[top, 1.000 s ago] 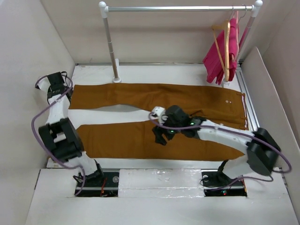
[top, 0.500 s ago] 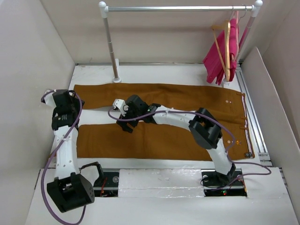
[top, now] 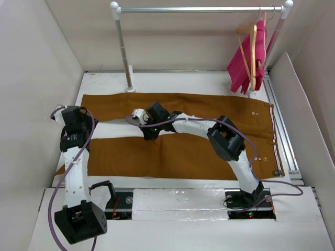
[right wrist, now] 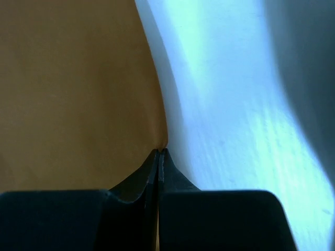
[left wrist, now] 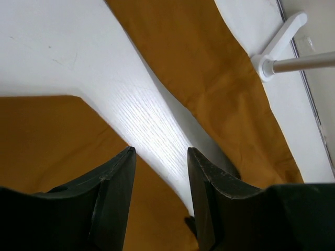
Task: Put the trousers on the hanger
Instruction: Flatten out the trousers at the center of the board.
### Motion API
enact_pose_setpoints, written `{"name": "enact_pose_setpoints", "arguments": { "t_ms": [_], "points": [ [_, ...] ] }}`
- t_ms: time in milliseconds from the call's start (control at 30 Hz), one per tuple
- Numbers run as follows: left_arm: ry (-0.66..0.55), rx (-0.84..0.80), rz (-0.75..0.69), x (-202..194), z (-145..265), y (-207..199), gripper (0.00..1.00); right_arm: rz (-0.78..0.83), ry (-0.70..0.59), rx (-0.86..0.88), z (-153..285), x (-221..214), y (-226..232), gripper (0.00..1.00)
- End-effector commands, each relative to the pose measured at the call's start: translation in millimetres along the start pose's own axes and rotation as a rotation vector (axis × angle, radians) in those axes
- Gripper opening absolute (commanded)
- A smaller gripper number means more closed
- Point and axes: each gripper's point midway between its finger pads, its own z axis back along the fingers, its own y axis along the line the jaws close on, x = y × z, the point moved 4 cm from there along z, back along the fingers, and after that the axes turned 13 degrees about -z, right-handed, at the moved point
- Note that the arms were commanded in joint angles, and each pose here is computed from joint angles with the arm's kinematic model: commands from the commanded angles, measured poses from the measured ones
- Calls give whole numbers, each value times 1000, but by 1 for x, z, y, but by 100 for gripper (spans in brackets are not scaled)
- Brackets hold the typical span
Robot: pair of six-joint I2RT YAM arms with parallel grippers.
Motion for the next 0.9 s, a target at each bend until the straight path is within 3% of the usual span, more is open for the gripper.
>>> {"name": "enact_pose_setpoints", "arguments": {
  "t_ms": [0, 133, 300, 367, 400, 433, 533, 700, 867],
  "points": [
    [3, -56, -35, 4, 7, -9, 40, -9, -222, -16, 67, 63, -20, 0],
    [9, -44, -71, 5, 13, -9, 41, -48, -336, -89, 119, 74, -55, 0],
    [33, 27, -87, -6, 10, 6, 41, -44, -161, -119, 115, 30, -71, 0],
    [29, 69, -89, -9, 9, 14, 41, -30, -184, -119, 121, 28, -63, 0],
    [32, 99, -87, -13, 7, 20, 48, -52, -177, -95, 117, 14, -59, 0],
    [31, 125, -85, -15, 6, 25, 63, -35, -222, -58, 118, 21, -53, 0],
    [54, 197, -66, -27, -5, 48, 74, -22, -240, -33, 129, 21, -39, 0],
    [108, 167, 29, -37, -17, 61, 75, 4, -270, -65, 153, 15, -26, 0],
    [207, 96, 218, -58, -31, 67, 70, -17, -265, -51, 159, 4, -23, 0]
  ]
}}
